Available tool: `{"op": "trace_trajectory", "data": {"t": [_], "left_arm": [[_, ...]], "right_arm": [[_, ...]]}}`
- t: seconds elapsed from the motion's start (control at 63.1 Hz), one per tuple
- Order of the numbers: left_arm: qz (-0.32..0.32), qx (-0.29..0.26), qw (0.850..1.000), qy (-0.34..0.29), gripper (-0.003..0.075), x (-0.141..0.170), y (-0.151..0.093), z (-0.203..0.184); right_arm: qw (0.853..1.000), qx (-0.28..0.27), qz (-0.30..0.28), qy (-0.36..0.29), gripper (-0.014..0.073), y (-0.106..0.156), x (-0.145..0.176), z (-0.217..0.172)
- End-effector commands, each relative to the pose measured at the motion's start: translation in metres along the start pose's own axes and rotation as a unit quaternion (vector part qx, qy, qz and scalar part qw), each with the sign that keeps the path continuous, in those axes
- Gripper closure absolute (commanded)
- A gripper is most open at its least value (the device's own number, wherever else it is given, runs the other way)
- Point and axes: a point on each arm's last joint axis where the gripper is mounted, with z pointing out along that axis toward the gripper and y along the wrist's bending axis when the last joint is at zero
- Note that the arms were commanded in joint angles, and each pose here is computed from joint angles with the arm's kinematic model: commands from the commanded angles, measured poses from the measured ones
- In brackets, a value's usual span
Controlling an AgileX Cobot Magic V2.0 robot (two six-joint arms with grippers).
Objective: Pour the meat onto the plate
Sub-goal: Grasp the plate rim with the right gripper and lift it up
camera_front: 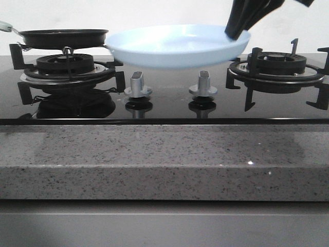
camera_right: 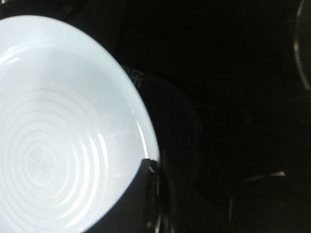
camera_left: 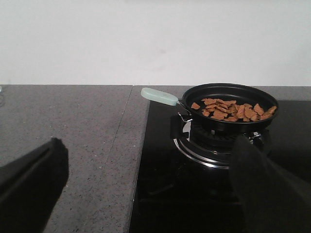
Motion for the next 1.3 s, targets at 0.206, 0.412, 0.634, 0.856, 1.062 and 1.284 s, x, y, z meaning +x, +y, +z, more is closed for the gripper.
{"op": "trace_trajectory", "data": {"t": [0.206,0.412,0.634,0.856,1.062,1.284], "left_arm": [[-0.007,0.001,0.998,-0.057,0.0063,-0.019,0.0,-0.002],[-0.007,0.001,0.998,-0.055,0.0063,-0.019,0.0,-0.002],[-0.007,0.001,0.998,-0.055,0.0063,-0.019,0.0,-0.002],[-0.007,0.001,0.998,-0.055,0.0063,-0.019,0.0,-0.002],[-0.007,0.001,0.998,-0.055,0.0063,-0.019,0.0,-0.002],[-0.007,0.001,0.998,-0.055,0.0063,-0.019,0.0,-0.002]], "right_arm": [[0.99,0.012,-0.006,-0.144,0.0652,0.0,0.014,-0.003],[0.987,0.021,0.0,-0.157,0.0652,-0.005,0.019,0.006],[0.988,0.016,-0.006,-0.156,0.0652,0.0,0.022,0.005],[0.986,0.007,-0.014,-0.167,0.0652,0.009,0.023,-0.007],[0.987,0.004,-0.015,-0.159,0.0652,0.01,0.026,-0.01],[0.987,0.004,-0.015,-0.159,0.0652,0.01,0.026,-0.01]]}}
